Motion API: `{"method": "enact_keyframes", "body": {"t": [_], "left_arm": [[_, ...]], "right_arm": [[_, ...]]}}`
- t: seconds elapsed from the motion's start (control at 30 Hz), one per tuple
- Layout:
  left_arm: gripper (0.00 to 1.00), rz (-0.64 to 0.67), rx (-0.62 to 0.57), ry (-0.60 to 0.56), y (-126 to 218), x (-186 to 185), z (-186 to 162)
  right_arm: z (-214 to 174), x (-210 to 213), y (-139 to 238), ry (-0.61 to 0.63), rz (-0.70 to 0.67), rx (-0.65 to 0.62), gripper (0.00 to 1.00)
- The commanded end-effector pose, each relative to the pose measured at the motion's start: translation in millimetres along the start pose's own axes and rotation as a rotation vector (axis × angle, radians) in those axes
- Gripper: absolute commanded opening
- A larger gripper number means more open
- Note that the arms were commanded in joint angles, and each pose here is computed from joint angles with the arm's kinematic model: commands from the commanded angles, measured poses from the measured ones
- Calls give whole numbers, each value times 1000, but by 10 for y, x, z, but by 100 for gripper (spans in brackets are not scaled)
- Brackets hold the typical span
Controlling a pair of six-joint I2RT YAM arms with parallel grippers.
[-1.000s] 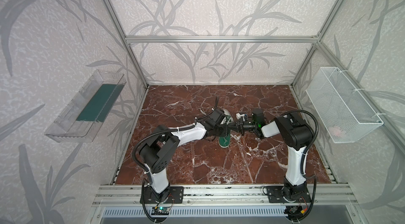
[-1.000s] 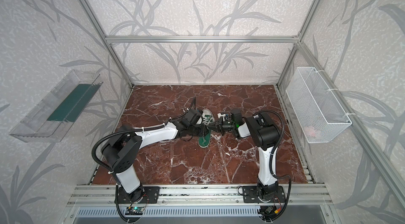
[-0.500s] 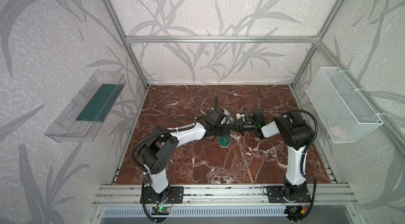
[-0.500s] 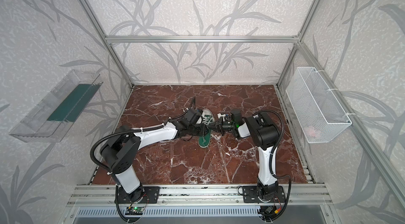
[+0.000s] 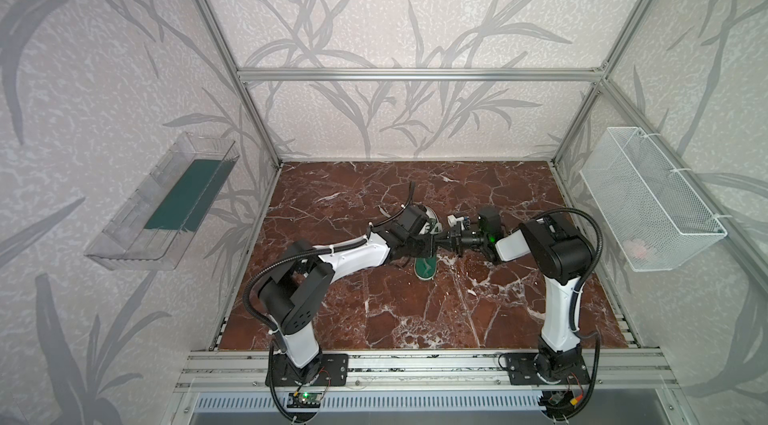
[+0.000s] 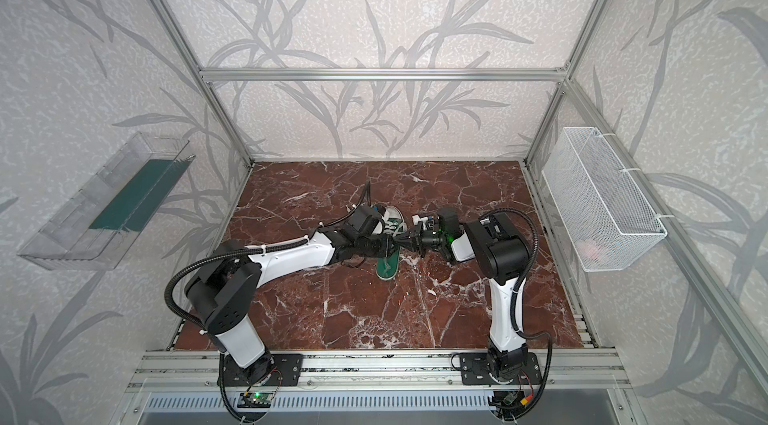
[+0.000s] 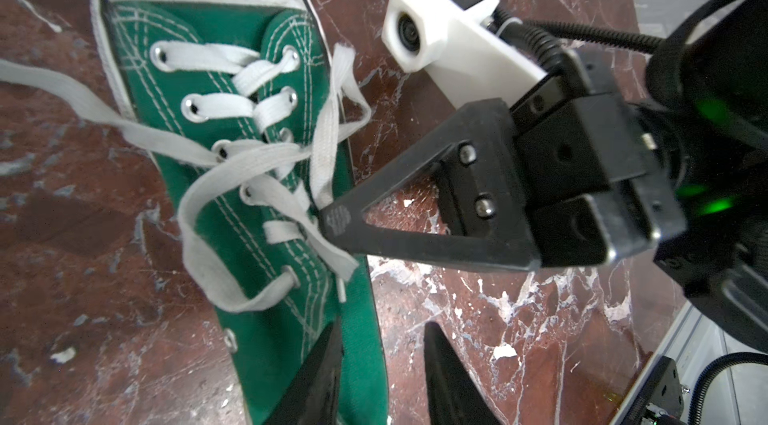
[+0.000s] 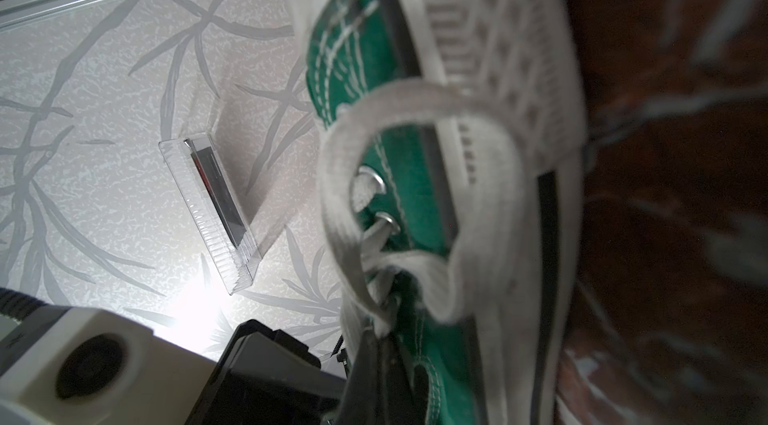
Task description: Tie the shoes
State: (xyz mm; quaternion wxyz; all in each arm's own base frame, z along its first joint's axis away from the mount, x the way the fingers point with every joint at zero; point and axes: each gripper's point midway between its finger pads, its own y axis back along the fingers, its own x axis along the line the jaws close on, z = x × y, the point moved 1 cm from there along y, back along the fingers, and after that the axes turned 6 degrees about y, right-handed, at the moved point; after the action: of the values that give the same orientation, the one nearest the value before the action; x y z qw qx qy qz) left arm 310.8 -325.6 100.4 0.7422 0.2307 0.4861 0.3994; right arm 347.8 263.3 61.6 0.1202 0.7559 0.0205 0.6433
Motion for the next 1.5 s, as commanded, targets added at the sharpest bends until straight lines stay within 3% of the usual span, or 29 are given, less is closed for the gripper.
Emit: {"method": "enact_keyframes", "body": {"t": [0.0,1.47], "left_arm": [[36,-31,-25,-1,107,-130,79],[32,11,15,64,-269,147,25]], "right_arm": [[-60,-40,-18,1,7,24,0],[-66,-26,-20,-9,36,27,0]]}}
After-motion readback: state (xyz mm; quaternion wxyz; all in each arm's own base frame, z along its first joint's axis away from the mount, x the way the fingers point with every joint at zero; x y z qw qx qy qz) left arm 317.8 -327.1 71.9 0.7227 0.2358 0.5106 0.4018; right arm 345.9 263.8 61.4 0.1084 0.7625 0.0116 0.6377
